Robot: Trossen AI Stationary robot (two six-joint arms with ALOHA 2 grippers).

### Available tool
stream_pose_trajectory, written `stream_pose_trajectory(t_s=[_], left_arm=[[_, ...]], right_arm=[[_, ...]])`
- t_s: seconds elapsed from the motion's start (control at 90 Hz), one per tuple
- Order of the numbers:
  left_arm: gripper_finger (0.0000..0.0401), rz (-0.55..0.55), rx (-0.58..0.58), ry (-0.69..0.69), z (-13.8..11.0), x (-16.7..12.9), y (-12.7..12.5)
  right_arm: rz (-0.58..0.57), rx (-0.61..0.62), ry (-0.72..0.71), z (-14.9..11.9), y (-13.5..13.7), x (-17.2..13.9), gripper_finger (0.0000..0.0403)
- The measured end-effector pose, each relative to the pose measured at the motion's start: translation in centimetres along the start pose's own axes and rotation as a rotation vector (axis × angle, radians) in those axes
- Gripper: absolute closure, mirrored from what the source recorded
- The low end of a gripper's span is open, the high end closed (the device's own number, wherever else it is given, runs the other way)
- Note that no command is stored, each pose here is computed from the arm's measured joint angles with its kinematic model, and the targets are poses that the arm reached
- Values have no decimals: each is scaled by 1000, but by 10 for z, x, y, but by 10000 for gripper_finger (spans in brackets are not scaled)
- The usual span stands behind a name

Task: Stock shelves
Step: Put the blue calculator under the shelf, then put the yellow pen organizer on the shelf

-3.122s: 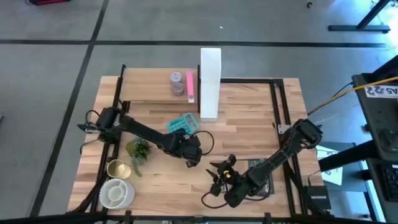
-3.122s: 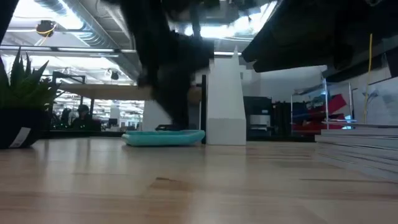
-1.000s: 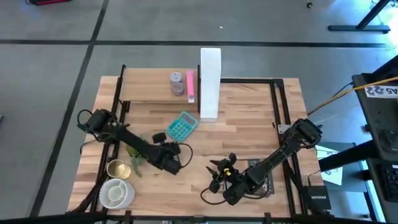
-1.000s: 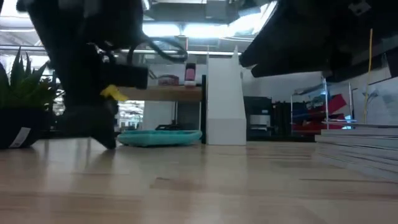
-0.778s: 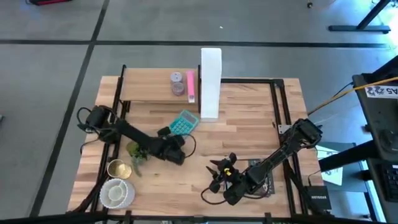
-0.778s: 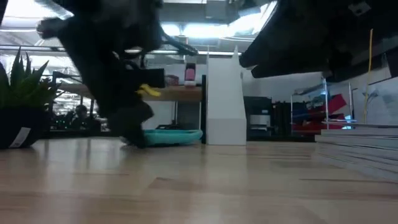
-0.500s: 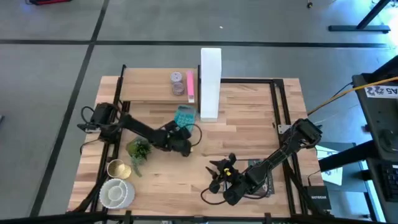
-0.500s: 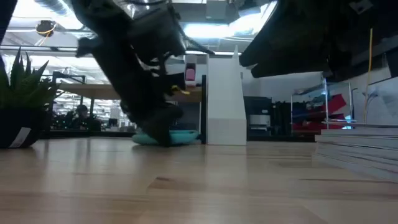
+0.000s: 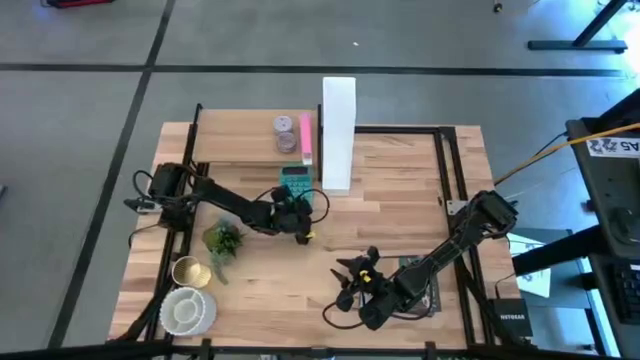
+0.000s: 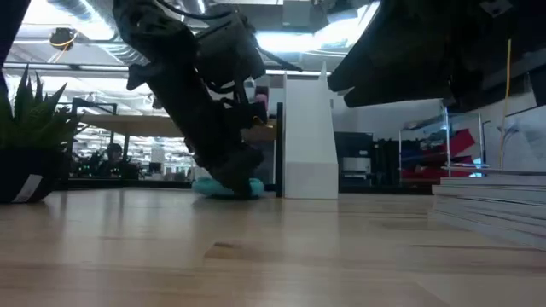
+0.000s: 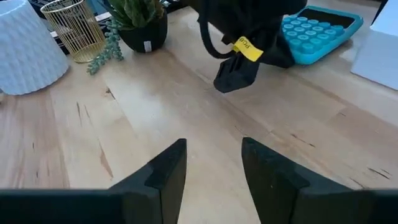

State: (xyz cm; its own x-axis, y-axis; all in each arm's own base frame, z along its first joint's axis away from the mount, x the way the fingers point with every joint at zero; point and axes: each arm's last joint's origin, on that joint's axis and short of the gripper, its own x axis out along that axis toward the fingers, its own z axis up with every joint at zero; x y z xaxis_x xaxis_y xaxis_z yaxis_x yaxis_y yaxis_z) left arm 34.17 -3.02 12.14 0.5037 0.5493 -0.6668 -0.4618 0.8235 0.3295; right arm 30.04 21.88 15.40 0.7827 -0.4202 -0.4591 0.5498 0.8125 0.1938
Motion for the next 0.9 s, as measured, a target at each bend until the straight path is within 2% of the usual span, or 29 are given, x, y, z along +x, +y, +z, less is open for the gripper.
stream_pose_trajectory(t_s=[0.167,0.311,0.544,0.633,0.756,0.822,0.9], left_arm=[[398,-74,25,-113,20,-37,-22],[398,-155,61,-201,32,-91,-38],[398,-284,124,-186,22,-182,-41],[398,-321,141,-124,15,-211,-35],[398,-372,166,71,8,-239,-21],[398,-381,128,212,7,-249,-12],[398,-352,32,391,4,-257,-1]], right_arm=[[-1,-4,1,0,0,0,265],[-1,-5,1,0,0,0,265],[-1,-5,1,0,0,0,265],[-3,-5,-2,0,0,0,265],[-10,-5,-14,0,0,0,265],[-14,-4,-20,1,-1,1,265],[-16,-4,-24,1,-1,1,265]])
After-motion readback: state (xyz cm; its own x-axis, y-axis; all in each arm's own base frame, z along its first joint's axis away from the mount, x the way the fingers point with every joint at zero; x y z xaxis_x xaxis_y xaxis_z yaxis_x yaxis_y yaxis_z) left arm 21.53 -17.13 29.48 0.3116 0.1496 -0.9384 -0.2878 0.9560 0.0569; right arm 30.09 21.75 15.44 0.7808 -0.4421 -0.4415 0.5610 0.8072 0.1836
